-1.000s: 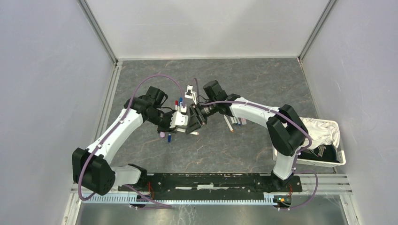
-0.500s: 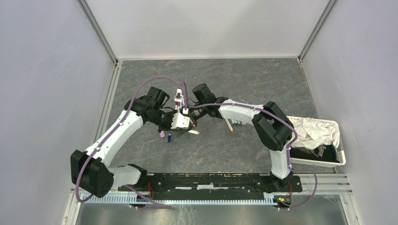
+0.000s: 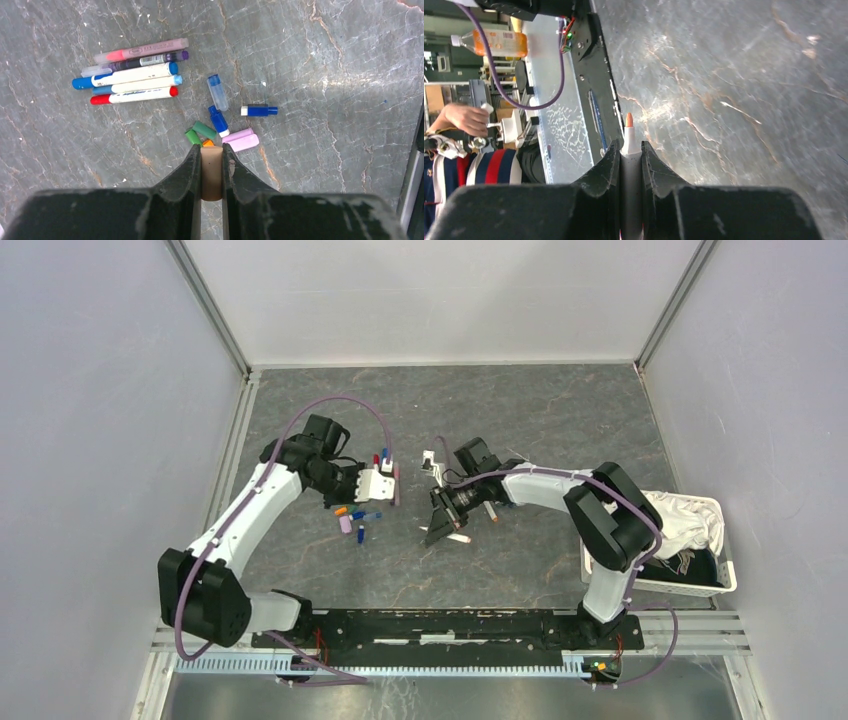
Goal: Open the pen caps
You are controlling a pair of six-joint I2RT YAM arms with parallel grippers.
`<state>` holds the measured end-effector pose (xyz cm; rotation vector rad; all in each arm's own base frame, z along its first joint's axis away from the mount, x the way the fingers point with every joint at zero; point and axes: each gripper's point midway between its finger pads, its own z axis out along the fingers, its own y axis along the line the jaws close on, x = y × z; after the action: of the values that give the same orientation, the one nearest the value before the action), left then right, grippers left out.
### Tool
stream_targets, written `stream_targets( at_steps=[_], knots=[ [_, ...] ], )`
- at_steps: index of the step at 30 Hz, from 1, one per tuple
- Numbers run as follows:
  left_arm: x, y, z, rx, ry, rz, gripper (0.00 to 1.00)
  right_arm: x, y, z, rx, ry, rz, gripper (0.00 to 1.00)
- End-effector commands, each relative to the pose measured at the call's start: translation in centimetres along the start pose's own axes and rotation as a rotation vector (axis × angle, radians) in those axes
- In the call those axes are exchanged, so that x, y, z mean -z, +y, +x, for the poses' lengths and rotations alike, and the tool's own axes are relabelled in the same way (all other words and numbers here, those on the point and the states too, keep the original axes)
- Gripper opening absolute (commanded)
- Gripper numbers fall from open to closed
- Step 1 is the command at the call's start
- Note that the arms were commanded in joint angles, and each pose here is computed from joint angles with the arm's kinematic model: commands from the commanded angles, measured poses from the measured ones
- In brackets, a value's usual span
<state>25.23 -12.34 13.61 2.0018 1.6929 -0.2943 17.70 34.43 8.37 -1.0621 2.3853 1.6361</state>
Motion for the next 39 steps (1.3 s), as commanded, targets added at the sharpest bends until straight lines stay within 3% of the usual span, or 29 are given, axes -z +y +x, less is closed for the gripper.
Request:
stream_targets(
  at_steps=[1, 8, 13, 16, 19, 22, 35, 39],
  knots=[
    [-0.6, 0.0, -1.4, -0.030, -0.068, 0.007, 0.02, 2.0, -0.3, -2.4, 0.091, -0.072, 0.101, 0.00],
    [-5.6, -2.0, -1.3, 0.060, -0.104, 0.064, 0.02, 9.6, -9.6, -6.0, -0.016, -0.298, 0.707, 0.00],
    [-8.4, -2.7, 0.9, 0.108, -0.048, 0.080, 0.03, 13.8, -11.3, -7.3, -0.023, -0.437, 0.879, 0.02],
    [-9.3, -3.1, 1.7, 0.131, -0.023, 0.093, 0.08, 15.5, -12.4, -7.7, -0.020, -0.457, 0.981, 0.04],
    [-9.8, -3.2, 2.1, 0.146, -0.013, 0.095, 0.18, 16.2, -13.7, -7.7, -0.025, -0.461, 1.043, 0.09],
    [-9.9, -3.3, 2.5, 0.150, 0.000, 0.090, 0.35, 15.9, -14.8, -7.6, -0.031, -0.447, 1.055, 0.12],
    [-6.8, -1.1, 0.1, 0.214, -0.030, 0.032, 0.57, 15.2, -17.5, -6.4, -0.089, -0.421, 1.101, 0.23],
    [-4.1, 0.3, -2.1, 0.239, -0.067, -0.004, 0.85, 15.4, -17.6, -6.0, -0.088, -0.417, 1.118, 0.28]
  ],
)
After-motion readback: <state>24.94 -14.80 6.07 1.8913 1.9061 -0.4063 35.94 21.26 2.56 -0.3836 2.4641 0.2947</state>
